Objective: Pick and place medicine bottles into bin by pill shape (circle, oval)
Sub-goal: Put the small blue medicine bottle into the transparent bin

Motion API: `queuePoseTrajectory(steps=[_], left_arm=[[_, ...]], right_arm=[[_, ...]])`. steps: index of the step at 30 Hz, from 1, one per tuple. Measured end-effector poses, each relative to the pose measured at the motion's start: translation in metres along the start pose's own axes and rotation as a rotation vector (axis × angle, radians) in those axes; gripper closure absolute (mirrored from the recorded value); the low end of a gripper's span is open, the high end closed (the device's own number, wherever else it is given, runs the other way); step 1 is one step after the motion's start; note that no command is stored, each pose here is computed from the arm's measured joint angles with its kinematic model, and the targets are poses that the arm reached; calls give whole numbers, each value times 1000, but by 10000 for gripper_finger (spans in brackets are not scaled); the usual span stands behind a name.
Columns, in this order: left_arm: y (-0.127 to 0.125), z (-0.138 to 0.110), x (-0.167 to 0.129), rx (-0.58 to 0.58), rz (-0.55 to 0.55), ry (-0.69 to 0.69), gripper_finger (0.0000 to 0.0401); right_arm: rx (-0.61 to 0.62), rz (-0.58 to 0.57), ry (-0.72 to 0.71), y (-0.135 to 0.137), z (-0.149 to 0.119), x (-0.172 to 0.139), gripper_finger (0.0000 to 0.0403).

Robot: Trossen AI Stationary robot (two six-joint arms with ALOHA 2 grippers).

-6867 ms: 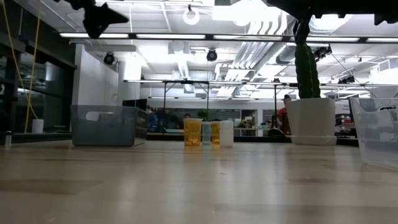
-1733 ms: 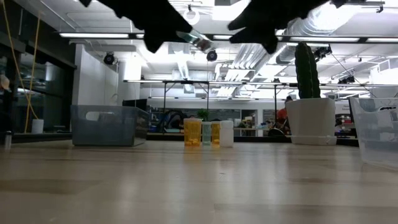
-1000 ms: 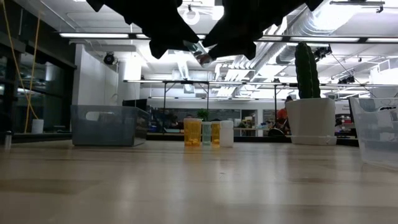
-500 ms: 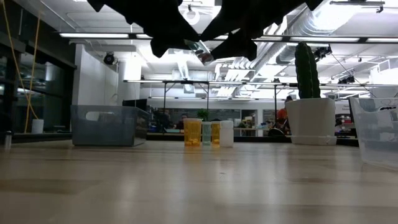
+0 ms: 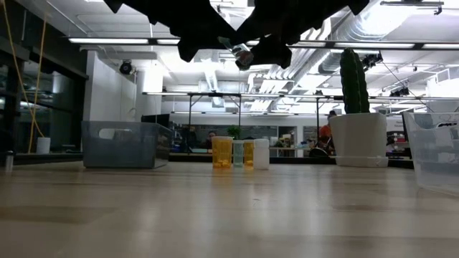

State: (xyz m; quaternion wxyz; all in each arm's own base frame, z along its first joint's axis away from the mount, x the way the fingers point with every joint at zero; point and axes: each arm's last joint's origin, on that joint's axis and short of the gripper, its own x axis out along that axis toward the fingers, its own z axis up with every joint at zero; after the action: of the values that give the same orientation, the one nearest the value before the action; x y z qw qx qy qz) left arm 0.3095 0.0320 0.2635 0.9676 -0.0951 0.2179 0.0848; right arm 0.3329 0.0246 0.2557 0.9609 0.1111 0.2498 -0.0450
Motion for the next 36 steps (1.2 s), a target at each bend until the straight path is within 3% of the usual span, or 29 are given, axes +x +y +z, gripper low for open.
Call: queuePoseTrajectory(steps=[9, 16, 29, 36], left_arm=[[0, 0, 0, -2, 2, 0, 293], [0, 0, 0, -2, 3, -1, 293], [0, 0, 0, -2, 2, 0, 292], [0, 0, 0, -2, -4, 1, 266]], right_arm=[[3, 2, -8, 0, 1, 0, 232], [1, 0, -8, 0, 1, 0, 275], [-15, 2, -7, 0, 1, 0, 306], [-17, 4, -7, 0, 1, 0, 306]])
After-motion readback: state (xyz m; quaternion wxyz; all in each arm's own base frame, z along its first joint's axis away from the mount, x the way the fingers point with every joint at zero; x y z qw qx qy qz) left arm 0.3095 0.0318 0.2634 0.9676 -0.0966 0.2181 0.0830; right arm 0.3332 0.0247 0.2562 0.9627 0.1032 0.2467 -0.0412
